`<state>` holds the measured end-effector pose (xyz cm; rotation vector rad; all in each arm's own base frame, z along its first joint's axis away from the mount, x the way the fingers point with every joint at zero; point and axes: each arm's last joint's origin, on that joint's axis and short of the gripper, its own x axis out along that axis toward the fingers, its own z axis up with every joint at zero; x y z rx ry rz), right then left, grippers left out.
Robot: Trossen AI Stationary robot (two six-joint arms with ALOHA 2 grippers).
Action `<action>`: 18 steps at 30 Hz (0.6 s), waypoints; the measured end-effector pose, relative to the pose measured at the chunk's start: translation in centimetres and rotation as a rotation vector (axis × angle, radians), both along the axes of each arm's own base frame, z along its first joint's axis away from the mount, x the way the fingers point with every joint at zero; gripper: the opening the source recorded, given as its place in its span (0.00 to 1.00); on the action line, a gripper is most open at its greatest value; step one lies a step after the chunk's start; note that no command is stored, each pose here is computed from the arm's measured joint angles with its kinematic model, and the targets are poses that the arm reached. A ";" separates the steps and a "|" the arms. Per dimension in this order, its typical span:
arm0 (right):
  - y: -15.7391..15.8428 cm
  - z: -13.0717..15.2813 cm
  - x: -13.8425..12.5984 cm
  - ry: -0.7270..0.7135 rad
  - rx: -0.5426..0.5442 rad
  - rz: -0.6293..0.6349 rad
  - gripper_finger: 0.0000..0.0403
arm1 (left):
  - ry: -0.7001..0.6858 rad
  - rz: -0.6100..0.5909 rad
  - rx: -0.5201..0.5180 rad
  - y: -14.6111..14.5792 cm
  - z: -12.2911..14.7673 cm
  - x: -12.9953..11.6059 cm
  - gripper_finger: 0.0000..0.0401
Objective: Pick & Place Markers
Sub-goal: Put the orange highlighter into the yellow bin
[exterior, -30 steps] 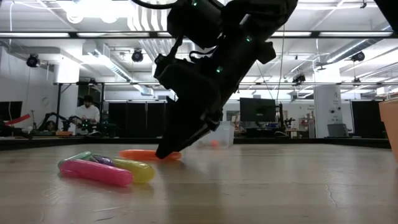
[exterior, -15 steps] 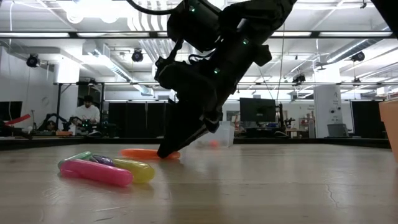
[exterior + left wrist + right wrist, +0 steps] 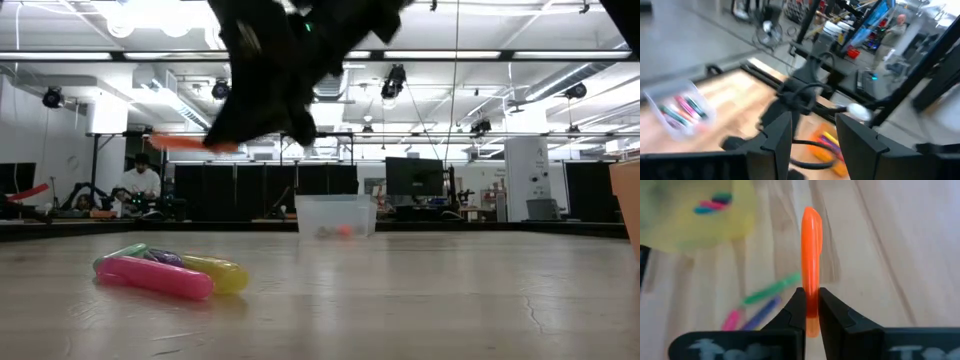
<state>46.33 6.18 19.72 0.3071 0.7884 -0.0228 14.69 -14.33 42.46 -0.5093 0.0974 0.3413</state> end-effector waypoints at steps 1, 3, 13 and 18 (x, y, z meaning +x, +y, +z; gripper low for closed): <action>0.0 0.8 0.2 -0.009 -0.004 0.005 0.05 | 0.007 0.007 0.044 0.0 0.0 0.0 0.37; 0.1 3.0 0.7 -0.056 -0.010 0.016 0.05 | 0.031 0.003 0.131 0.1 0.0 0.0 0.37; 2.2 12.0 0.7 -0.172 -0.113 0.157 0.05 | 0.097 -0.032 0.330 0.2 0.0 -0.1 0.37; 2.8 14.3 -0.3 -0.135 -0.179 0.191 0.05 | 0.097 -0.075 0.312 0.5 0.3 -0.5 0.37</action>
